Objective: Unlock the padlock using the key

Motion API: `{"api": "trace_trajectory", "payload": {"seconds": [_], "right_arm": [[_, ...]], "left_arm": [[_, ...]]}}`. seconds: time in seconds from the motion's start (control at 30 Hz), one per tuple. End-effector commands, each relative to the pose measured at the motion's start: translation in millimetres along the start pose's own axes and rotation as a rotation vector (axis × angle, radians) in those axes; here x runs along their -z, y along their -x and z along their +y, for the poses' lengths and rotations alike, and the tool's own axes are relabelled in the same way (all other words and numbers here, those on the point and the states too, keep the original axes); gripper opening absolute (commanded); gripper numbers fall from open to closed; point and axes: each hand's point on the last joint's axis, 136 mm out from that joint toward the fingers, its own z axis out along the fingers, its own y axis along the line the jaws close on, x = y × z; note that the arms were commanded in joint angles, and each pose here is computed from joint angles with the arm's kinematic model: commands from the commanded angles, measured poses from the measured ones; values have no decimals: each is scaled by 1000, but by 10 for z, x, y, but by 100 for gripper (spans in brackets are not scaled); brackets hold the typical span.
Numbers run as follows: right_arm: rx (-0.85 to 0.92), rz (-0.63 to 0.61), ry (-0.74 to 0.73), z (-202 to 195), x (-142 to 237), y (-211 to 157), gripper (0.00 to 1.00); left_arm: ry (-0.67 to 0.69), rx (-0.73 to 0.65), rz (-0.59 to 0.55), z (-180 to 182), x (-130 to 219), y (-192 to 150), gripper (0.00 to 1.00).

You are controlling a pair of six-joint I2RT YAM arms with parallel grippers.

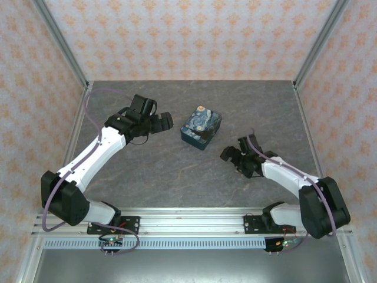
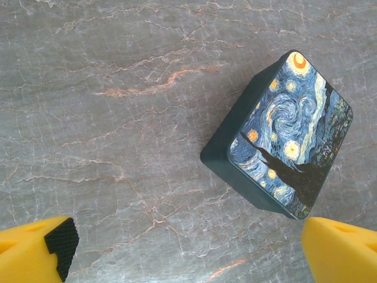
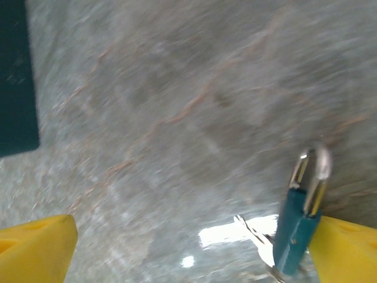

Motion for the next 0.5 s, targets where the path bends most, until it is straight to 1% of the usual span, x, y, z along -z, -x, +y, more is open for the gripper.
{"api": "trace_trajectory", "payload": {"seconds": [0.0, 0.07, 0.13, 0.17, 0.3, 0.37, 0.47], "right_arm": [[117, -56, 83, 596, 261, 33, 99], [137, -89, 78, 625, 368, 65, 99], [123, -132, 52, 525, 400, 157, 99], [104, -153, 67, 500, 470, 220, 99], [40, -177, 84, 372, 513, 353, 99], [16, -212, 79, 300, 558, 450, 99], [3, -287, 67, 183, 655, 638, 99]], "left_arm": [[-4, 14, -7, 17, -51, 21, 98], [-3, 13, -7, 20, -52, 23, 98], [1, 13, -5, 32, -60, 11, 98], [1, 11, -4, 32, -59, 5, 98], [14, 8, -4, 63, -66, -4, 98], [44, 4, -16, 120, -57, 12, 98], [114, -15, -80, 262, -2, 96, 99]]}}
